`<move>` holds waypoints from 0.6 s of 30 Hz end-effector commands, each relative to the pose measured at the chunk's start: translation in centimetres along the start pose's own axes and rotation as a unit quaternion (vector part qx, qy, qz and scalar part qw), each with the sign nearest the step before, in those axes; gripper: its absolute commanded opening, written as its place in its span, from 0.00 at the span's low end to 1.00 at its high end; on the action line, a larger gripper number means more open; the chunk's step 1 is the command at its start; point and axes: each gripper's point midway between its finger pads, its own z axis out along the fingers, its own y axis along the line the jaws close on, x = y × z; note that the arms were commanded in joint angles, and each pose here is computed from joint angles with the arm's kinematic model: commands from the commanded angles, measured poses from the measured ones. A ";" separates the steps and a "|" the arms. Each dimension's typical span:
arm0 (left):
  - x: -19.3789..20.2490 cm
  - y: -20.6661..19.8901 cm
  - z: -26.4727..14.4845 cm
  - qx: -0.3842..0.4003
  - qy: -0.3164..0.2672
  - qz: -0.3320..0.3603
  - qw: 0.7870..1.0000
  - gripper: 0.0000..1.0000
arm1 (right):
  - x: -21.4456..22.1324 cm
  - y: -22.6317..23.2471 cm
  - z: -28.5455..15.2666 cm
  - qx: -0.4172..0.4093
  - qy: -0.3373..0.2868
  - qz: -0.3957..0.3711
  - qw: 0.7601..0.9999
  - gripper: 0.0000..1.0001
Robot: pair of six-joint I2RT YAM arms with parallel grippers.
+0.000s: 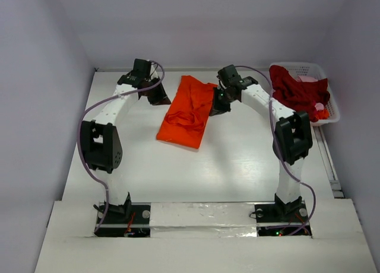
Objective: Fold and stack the t-shirts
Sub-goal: Fold the folded rectangular tshirt in 1/3 of the way
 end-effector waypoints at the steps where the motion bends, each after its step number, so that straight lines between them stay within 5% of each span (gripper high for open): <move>1: 2.5 1.5 -0.6 -0.016 0.022 0.001 1.000 0.00 | 1.9 3.8 -2.6 -0.061 0.017 -0.045 0.997 0.00; 18: 5.9 4.6 3.2 -0.027 0.076 -0.016 0.997 0.00 | 6.6 7.7 1.9 -0.066 0.087 -0.092 0.990 0.00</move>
